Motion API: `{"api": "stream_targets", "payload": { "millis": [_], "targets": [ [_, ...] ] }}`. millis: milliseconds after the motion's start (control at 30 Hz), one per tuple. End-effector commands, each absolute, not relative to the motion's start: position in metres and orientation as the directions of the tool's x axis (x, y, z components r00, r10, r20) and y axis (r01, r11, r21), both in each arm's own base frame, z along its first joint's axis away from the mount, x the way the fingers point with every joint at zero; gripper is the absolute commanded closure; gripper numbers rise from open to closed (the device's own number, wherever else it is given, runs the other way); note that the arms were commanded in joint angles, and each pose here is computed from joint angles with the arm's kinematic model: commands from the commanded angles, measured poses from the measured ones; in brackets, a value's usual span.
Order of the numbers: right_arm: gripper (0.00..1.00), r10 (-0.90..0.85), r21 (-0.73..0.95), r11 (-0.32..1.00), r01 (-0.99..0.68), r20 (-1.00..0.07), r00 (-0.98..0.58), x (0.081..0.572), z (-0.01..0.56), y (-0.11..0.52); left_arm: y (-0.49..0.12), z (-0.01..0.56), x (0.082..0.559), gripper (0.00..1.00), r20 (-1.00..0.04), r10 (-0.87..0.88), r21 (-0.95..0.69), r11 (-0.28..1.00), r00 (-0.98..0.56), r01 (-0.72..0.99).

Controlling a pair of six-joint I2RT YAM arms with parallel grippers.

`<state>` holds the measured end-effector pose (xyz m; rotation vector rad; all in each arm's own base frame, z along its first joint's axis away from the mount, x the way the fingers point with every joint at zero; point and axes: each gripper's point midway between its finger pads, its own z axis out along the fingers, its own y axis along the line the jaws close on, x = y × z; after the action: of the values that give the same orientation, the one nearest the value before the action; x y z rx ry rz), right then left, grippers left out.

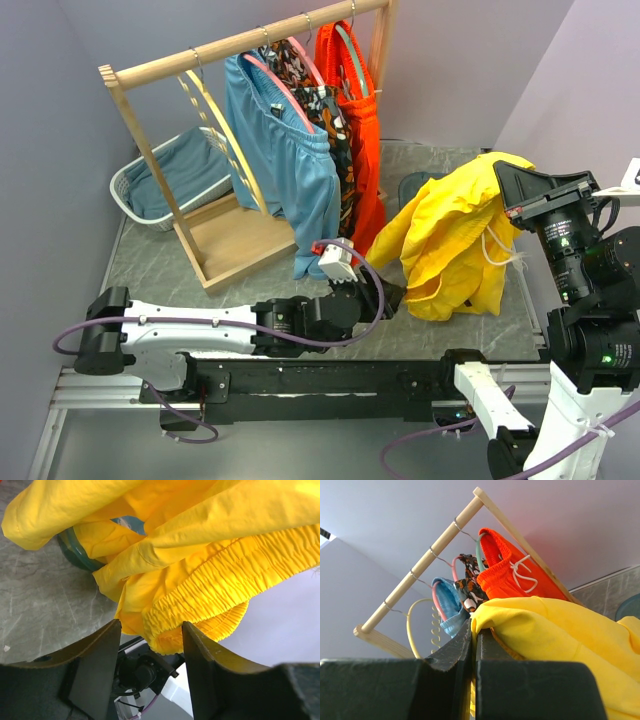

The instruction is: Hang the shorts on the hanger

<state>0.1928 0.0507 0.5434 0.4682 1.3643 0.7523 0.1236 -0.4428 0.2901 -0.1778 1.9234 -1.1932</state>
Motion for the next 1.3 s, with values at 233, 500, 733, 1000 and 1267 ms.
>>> {"api": "stream_targets", "payload": {
  "millis": [233,500,733,1000,1267],
  "targets": [
    [1.00,0.706,0.668,0.695,-0.267,-0.705,0.073,0.189,0.561,0.053,-0.461,0.302,0.120,0.44,-0.550,-0.516,-0.822,0.473,-0.657,0.317],
    [1.00,0.707,0.671,0.693,-0.261,-0.704,0.066,0.192,0.558,0.053,-0.464,0.302,0.109,0.46,-0.590,-0.485,-0.798,0.474,-0.646,0.373],
    [1.00,0.703,0.667,0.698,-0.260,-0.708,0.068,0.192,0.559,0.053,-0.472,0.294,0.109,0.46,-0.621,-0.457,-0.768,0.515,-0.637,0.380],
    [1.00,0.709,0.676,0.689,-0.261,-0.703,0.053,0.195,0.555,0.055,-0.479,0.289,0.114,0.43,-0.623,-0.463,-0.765,0.532,-0.631,0.364],
    [1.00,0.703,0.671,0.697,-0.252,-0.709,0.058,0.192,0.555,0.053,-0.499,0.297,0.124,0.47,-0.606,-0.450,-0.782,0.490,-0.657,0.386]
  ]
}}
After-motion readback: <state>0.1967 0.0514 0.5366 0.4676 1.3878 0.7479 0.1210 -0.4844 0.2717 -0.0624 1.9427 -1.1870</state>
